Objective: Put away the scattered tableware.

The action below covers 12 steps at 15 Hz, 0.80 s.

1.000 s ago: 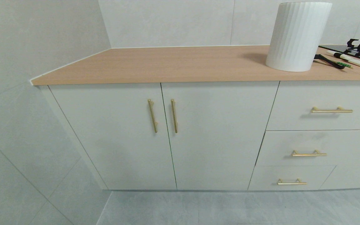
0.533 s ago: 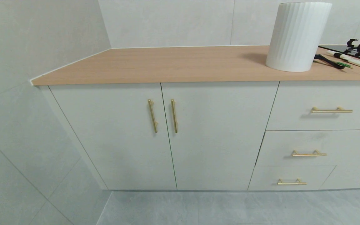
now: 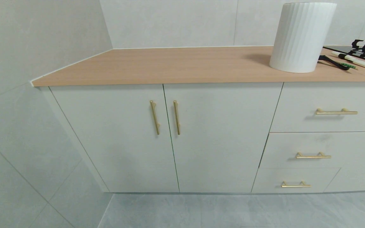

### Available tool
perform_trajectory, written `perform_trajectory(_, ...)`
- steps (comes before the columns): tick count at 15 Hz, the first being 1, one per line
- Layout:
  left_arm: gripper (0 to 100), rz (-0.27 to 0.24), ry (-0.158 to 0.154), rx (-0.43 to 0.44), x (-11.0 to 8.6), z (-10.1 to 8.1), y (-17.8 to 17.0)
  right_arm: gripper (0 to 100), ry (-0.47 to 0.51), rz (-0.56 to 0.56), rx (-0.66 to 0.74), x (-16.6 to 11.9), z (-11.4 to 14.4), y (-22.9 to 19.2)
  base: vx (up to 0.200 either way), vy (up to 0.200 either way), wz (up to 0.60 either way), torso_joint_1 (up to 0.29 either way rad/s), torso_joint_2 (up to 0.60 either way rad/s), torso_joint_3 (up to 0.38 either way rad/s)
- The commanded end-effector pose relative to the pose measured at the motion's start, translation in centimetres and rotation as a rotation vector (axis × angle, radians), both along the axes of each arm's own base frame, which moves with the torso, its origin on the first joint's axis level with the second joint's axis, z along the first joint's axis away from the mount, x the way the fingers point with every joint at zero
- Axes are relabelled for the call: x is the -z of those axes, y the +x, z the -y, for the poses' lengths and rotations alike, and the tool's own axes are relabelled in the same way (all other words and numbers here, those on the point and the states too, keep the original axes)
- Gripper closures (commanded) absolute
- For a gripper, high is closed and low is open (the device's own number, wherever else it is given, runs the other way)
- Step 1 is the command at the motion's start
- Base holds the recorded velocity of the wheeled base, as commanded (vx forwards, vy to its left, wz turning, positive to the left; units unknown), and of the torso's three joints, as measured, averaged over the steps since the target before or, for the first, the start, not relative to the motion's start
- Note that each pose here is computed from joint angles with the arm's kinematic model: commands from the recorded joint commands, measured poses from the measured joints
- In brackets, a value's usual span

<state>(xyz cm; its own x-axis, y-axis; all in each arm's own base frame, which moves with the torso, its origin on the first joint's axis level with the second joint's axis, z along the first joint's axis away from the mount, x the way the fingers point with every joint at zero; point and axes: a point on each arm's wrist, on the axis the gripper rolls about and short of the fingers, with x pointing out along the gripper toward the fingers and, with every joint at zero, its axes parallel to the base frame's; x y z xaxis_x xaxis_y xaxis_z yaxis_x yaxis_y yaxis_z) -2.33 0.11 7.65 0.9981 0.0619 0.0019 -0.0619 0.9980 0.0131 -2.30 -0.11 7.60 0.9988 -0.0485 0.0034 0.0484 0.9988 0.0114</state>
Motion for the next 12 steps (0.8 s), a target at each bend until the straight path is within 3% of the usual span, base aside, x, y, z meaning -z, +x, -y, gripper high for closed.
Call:
perform_trajectory(1, 0, -0.005, 0.008, 0.001, 0.13, 0.0, 0.04, 0, -0.002, -0.005, -0.002, 0.02, -0.01, 0.01, 0.0, 0.0, 0.0, 0.0, 0.0, 0.0)
perform_trajectory(4, 0, -0.001, -0.021, 0.001, 0.1, 0.0, 0.04, 0, -0.013, -0.004, -0.01, 0.03, -0.02, 0.0, 0.0, 0.0, 0.0, 0.0, 0.0, 0.0)
perform_trajectory(12, 0, 0.001, -0.018, 0.001, 0.09, 0.0, 0.04, 0, -0.014, -0.006, -0.012, 0.02, -0.03, 0.01, 0.0, 0.0, 0.0, 0.0, 0.0, 0.0)
